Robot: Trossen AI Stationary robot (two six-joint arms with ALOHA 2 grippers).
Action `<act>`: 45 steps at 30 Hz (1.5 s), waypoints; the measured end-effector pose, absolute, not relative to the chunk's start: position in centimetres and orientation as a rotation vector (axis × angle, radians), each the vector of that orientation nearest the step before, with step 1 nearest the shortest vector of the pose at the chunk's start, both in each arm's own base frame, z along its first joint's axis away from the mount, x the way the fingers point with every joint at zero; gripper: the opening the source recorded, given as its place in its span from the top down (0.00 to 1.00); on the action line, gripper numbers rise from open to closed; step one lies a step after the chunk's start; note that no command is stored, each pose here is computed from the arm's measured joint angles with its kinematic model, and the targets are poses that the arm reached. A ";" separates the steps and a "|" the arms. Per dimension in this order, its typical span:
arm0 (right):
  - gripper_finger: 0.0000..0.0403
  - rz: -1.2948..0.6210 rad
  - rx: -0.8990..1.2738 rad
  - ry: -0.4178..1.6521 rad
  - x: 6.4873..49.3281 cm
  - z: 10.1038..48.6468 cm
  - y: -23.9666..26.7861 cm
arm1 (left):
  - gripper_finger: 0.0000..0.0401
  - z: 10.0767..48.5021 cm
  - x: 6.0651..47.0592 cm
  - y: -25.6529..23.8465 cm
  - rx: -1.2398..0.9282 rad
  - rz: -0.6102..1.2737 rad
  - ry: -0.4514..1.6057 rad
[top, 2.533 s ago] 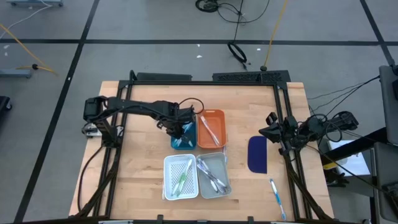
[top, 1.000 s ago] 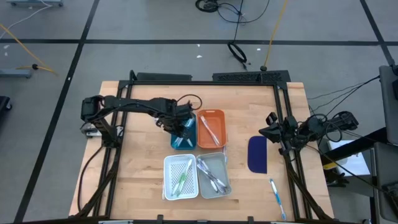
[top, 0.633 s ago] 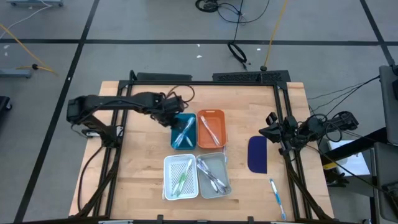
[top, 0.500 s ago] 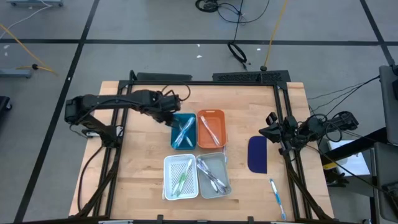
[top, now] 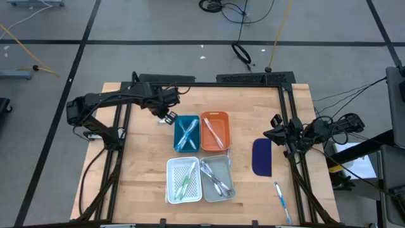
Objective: Pick & Place Toothbrushes
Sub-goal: Put the blue toothbrush into the blue bin
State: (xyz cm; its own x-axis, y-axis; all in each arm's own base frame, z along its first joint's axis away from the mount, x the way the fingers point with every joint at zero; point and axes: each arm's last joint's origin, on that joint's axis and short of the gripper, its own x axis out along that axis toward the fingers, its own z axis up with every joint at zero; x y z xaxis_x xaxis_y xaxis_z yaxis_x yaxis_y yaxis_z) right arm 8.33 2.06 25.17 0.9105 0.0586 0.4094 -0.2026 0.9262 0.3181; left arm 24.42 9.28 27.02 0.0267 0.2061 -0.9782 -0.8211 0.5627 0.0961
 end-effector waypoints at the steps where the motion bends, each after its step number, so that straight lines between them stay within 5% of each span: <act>1: 1.00 0.138 0.364 -0.406 8.3 25.2 2.1 | 0.90 27.0 24.4 9.4 -0.583 0.867 1.315; 8: 1.00 0.138 0.364 -0.406 8.3 25.2 2.1 | 0.97 26.5 24.4 10.4 -0.495 0.813 1.370; 20: 1.00 0.134 0.366 -0.408 8.3 25.2 2.0 | 0.50 21.2 23.1 11.2 -0.416 0.690 1.439; 26: 1.00 0.134 0.368 -0.413 8.3 25.2 2.0 | 0.36 19.6 22.9 11.5 -0.396 0.530 1.412; 45: 1.00 0.133 0.368 -0.414 8.3 25.2 2.0 | 0.36 17.0 22.3 12.1 -0.315 0.393 1.354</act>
State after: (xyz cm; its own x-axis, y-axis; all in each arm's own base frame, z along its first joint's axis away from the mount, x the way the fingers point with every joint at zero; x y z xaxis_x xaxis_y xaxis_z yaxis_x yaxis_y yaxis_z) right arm 8.31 2.03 25.23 0.9081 0.0522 0.4156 -0.2002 0.9256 0.3213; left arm 22.28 12.09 16.97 0.1679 0.0910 -0.9816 -0.4483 0.8939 0.0062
